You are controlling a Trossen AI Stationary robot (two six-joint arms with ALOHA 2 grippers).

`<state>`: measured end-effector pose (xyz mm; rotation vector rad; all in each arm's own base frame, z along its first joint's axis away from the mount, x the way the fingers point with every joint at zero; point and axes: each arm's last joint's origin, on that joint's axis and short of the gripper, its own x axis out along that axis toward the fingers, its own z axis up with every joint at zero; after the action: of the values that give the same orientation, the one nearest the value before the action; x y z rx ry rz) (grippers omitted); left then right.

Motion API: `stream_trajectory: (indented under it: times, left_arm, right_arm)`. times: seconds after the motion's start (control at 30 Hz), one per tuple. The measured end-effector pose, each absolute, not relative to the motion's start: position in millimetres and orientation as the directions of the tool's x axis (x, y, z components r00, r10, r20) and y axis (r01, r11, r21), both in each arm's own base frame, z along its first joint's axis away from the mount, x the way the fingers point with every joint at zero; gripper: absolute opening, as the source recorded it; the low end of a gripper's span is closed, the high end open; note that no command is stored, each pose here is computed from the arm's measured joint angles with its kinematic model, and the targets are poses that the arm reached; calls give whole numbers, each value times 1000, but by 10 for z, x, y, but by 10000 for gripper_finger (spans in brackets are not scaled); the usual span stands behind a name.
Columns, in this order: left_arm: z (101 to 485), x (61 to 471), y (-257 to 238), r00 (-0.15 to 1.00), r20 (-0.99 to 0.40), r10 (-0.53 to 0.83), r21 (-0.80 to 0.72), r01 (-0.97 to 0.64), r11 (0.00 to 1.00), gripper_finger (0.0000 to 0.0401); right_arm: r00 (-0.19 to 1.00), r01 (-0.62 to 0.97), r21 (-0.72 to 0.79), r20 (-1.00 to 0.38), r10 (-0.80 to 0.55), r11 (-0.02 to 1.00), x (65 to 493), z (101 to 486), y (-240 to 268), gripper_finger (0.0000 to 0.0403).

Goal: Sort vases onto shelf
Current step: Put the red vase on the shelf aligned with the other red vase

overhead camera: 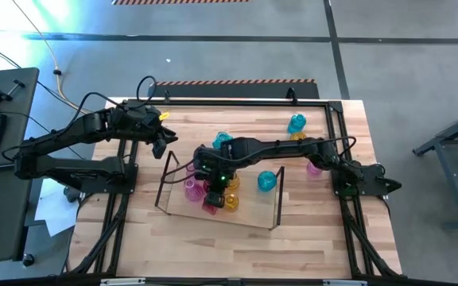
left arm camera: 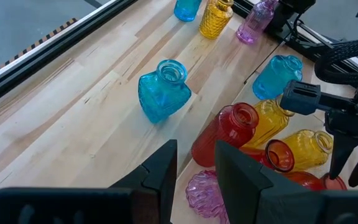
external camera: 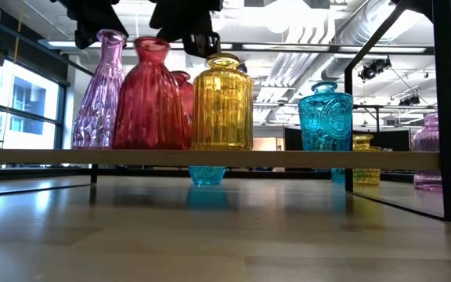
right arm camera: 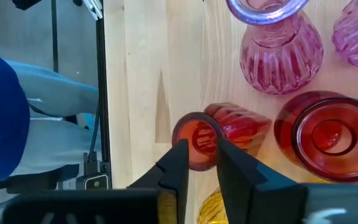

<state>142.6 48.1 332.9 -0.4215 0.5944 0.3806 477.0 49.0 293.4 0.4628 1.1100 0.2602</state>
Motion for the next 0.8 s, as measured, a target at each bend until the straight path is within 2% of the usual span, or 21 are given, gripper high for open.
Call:
stream_trajectory:
  times: [0.13,0.57,0.8]
  left_arm:
    - [3329,1426,481,765,-606,221,-269,-458,848,99]
    - [3329,1429,471,775,-604,185,-289,-430,855,99]
    - [3306,1412,463,759,-628,172,-276,-423,863,99]
  right_arm:
    - [430,31,478,-799,420,878,4771,2934,490,73]
    - [459,54,539,-761,459,840,4805,2967,599,74]
    - [483,105,501,-781,397,859,4786,3014,737,74]
